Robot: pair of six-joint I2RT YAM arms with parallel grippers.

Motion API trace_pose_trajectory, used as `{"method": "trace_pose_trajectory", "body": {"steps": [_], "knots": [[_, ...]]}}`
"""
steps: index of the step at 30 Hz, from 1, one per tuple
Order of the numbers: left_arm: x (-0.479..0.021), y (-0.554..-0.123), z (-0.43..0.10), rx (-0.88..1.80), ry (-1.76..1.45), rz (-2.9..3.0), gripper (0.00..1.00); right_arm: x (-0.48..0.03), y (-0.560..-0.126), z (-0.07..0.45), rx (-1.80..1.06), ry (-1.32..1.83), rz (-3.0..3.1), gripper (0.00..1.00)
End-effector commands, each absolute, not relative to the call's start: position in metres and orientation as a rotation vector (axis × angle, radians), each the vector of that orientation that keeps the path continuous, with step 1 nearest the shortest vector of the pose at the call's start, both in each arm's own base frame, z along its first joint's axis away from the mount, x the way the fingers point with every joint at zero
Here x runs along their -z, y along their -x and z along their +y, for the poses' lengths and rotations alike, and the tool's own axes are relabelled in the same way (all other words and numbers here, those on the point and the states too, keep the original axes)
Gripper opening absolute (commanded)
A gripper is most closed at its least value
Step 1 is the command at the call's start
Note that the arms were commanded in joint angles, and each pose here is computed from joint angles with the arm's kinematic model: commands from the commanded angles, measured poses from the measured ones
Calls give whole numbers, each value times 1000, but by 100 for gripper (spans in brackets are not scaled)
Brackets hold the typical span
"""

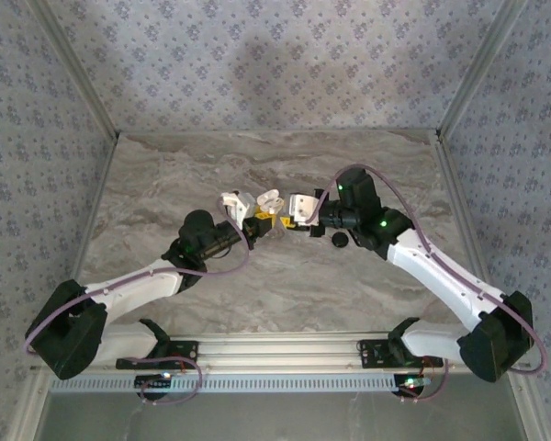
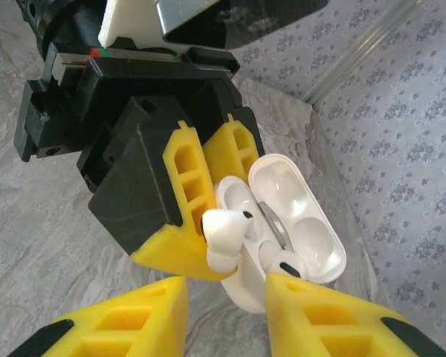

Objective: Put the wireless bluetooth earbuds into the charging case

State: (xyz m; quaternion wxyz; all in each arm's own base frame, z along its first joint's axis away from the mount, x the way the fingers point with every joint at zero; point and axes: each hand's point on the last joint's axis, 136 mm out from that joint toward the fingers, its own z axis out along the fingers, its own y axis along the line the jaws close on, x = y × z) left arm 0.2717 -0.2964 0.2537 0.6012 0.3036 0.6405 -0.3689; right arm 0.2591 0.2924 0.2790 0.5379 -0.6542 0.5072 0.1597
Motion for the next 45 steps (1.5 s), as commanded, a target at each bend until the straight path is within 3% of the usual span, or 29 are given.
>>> {"method": "trace_pose_trajectory", "body": {"steps": [1,16,41,45], "knots": [[-278,-267,-295,882,-695,1406,11,-282,-261,299,-357,1563,1157,34],[-280,-266,-295,887,-698,1398,11,-278,-266,306,-361,1572,1164,31],[-280,-264,-294,869,-714,1399,11,-284,-266,307,-405,1549,1199,0],[-277,-265,-294,856,-723,1407,11,-287,-263,306,-445,1540,1216,0]]}}
